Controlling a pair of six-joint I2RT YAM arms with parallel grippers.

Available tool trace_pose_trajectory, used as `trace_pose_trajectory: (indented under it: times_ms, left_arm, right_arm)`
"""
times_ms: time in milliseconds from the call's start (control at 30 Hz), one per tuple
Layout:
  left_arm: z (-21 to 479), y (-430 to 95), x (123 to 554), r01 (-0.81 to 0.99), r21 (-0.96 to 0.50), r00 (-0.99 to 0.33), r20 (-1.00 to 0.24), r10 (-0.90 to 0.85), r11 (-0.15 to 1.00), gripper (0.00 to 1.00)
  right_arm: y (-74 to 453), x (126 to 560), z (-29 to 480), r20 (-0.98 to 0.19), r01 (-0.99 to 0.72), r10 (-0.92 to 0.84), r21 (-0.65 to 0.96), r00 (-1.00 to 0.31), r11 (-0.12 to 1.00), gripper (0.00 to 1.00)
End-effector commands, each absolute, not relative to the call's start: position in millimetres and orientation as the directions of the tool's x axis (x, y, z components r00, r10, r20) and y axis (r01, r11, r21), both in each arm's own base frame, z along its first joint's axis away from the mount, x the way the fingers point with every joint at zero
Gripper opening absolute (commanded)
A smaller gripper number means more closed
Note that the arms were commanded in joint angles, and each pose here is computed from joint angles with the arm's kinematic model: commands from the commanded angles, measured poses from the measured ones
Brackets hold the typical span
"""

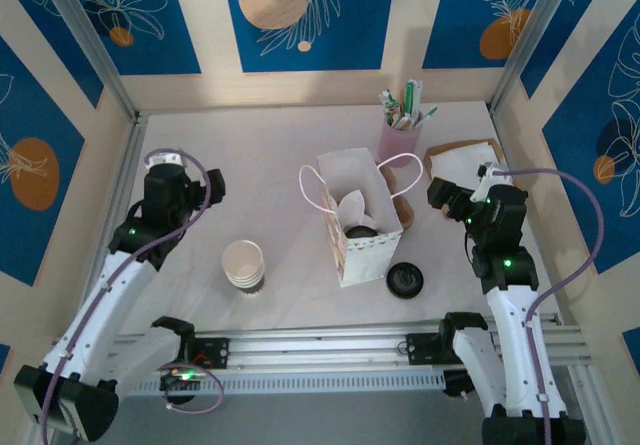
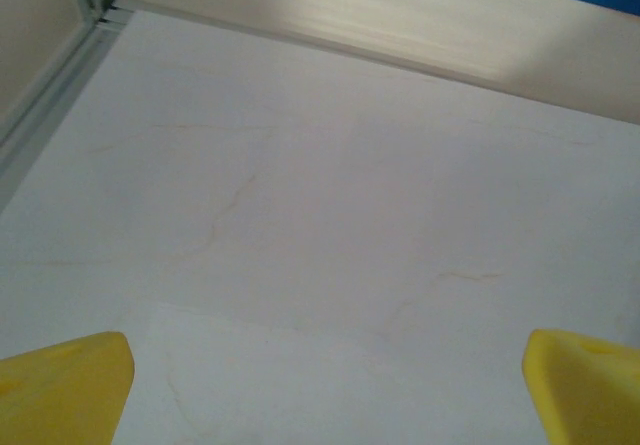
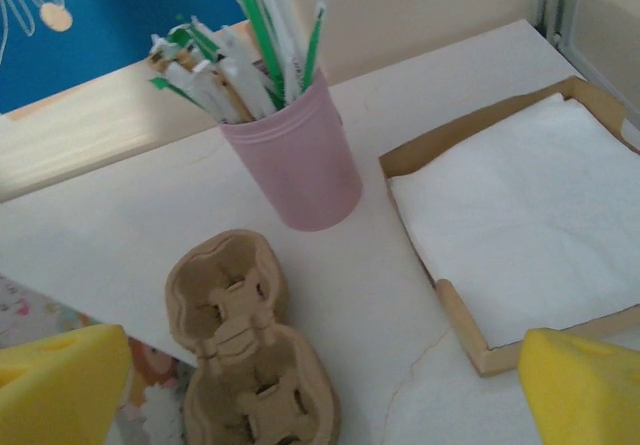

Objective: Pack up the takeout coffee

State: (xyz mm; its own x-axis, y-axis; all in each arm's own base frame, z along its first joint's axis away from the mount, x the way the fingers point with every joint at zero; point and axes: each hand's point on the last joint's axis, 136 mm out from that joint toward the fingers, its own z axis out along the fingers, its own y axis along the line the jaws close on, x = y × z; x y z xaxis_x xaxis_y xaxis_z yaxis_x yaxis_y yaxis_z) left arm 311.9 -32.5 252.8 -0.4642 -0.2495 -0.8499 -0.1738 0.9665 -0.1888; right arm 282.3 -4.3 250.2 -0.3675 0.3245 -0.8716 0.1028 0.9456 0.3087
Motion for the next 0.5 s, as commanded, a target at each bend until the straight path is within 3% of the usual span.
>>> trace_pose_trajectory:
  times_ms: [0, 200, 467]
  left_arm:
    - [258.3, -14.1, 320.5, -0.205, -0.168, -0.364, -0.901, -0.235, 0.964, 1.00]
    - [208.7, -9.4, 329.7, -0.181, -0.044, -0.386, -0.916, -0.112, 0.983, 1.00]
    - [179.0, -7.9, 329.4, -0.128, 0.081, -0.280, -0.959, 0.042, 0.988, 1.00]
  right_arm:
    - [-7.8, 291.9, 253.7, -0.892, 0.069, 0.353, 0.348, -0.284, 0.935, 0.99]
    - [-14.0, 302.6, 207.8, -0.895, 0.083, 0.344, 0.334, -0.285, 0.939, 0.99]
    - [-17.5, 311.4, 171.9, -0.944, 0.108, 0.241, 0.221, -0.224, 0.969, 0.99]
